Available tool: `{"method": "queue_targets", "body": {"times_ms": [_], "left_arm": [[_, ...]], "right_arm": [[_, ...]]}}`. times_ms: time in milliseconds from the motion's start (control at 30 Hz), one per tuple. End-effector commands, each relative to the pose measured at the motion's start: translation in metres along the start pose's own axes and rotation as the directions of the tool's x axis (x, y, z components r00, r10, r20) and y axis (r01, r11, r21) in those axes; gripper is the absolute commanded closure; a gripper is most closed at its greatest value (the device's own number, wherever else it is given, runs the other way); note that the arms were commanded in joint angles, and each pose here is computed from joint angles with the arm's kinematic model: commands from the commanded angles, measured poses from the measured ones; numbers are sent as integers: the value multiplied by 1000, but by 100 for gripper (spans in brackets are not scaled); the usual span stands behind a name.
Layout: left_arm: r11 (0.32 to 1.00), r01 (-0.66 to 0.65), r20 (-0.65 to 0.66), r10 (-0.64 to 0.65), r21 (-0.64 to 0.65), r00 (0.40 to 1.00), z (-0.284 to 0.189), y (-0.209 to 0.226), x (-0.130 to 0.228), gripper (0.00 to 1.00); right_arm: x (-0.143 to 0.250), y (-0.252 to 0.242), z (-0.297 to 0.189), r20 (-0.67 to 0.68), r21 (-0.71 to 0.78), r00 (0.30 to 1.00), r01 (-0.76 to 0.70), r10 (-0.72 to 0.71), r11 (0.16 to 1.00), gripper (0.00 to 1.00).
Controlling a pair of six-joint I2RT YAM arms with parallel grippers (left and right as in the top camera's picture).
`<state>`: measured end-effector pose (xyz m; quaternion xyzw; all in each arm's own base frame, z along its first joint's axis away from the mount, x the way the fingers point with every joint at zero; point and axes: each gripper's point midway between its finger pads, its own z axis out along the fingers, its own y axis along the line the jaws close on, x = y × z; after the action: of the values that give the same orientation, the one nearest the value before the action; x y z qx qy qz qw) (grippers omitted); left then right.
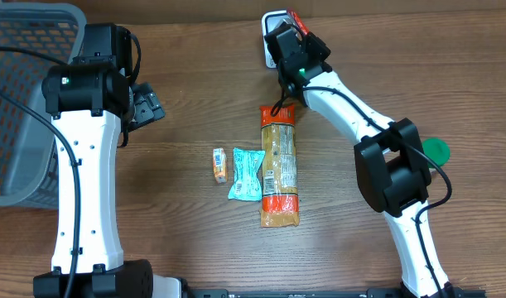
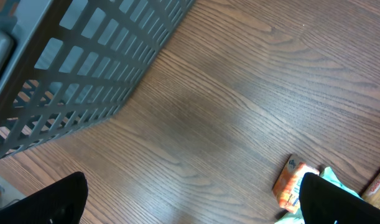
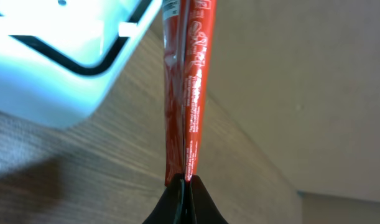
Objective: Scan the item barcode
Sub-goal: 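Hold the red packet against the white scanner's face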
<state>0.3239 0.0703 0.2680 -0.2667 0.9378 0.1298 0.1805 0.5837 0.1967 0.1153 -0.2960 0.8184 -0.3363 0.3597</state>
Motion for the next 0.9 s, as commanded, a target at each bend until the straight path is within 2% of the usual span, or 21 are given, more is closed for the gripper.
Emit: {"method": "queue_targets", "body": {"times_ms": [0, 333, 500, 867], "left_arm": [[1000, -17, 1, 17, -14, 1000, 2, 2, -2, 0], [1000, -17, 1, 17, -14, 1000, 2, 2, -2, 0], [1000, -17, 1, 17, -14, 1000, 2, 2, -2, 0], [1000, -17, 1, 17, -14, 1000, 2, 2, -2, 1]], "right_arm": [[-10, -7, -7, 11, 58, 999, 47, -48, 997, 96], [-17, 2, -15, 26, 71, 998, 56, -58, 996, 96], [-11, 7, -6, -4, 109, 997, 75, -75, 991, 96], [-1, 34, 6, -29, 79, 992, 127, -125, 989, 96]]}}
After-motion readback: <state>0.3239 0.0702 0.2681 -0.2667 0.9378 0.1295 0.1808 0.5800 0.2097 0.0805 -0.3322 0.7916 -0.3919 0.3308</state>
